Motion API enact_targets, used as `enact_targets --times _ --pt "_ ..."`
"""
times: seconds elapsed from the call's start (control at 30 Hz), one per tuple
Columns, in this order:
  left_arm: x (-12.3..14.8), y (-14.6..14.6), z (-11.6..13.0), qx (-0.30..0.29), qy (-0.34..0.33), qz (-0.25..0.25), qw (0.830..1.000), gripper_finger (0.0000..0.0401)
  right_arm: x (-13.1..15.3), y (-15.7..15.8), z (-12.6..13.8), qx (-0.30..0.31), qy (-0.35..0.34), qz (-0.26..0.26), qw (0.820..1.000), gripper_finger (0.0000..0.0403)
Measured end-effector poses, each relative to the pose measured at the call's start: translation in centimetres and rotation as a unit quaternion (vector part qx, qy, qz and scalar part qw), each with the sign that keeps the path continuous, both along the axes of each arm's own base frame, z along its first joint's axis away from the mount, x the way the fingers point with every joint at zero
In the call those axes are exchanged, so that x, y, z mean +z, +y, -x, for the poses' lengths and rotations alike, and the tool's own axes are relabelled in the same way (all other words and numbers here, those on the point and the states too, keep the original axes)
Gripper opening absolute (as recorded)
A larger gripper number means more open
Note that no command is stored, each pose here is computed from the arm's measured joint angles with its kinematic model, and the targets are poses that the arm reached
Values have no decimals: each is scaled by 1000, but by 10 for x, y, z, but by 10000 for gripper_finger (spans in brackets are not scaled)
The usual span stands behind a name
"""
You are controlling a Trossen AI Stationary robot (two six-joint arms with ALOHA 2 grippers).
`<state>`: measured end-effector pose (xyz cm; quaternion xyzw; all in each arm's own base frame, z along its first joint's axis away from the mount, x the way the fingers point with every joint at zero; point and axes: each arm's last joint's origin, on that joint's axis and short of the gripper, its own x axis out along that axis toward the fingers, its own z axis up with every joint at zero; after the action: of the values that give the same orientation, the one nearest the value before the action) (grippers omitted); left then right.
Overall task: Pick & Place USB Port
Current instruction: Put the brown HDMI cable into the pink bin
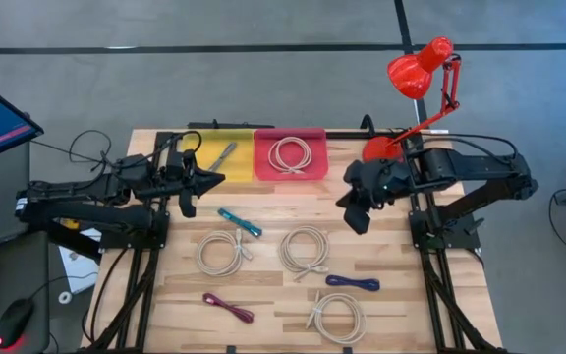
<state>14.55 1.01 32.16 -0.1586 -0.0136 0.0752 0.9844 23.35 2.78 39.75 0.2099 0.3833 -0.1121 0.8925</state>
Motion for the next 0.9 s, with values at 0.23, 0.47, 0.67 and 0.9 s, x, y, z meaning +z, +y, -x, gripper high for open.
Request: enact_targets --times 0.23,0.47,0.67,0.9 --pt "0 0 0 0 0 0 1000 8 -7 15 11 -5 52 -27 998 0" --pt "0 0 0 0 2 0 1000 8 -9 42 20 -8 75 -69 995 0" --pt "0 0 0 0 2 0 1000 8 -9 65 29 -17 83 -116 990 0" --pt "0 0 0 0 2 0 1000 8 -10 88 41 -37 103 -181 977 0"
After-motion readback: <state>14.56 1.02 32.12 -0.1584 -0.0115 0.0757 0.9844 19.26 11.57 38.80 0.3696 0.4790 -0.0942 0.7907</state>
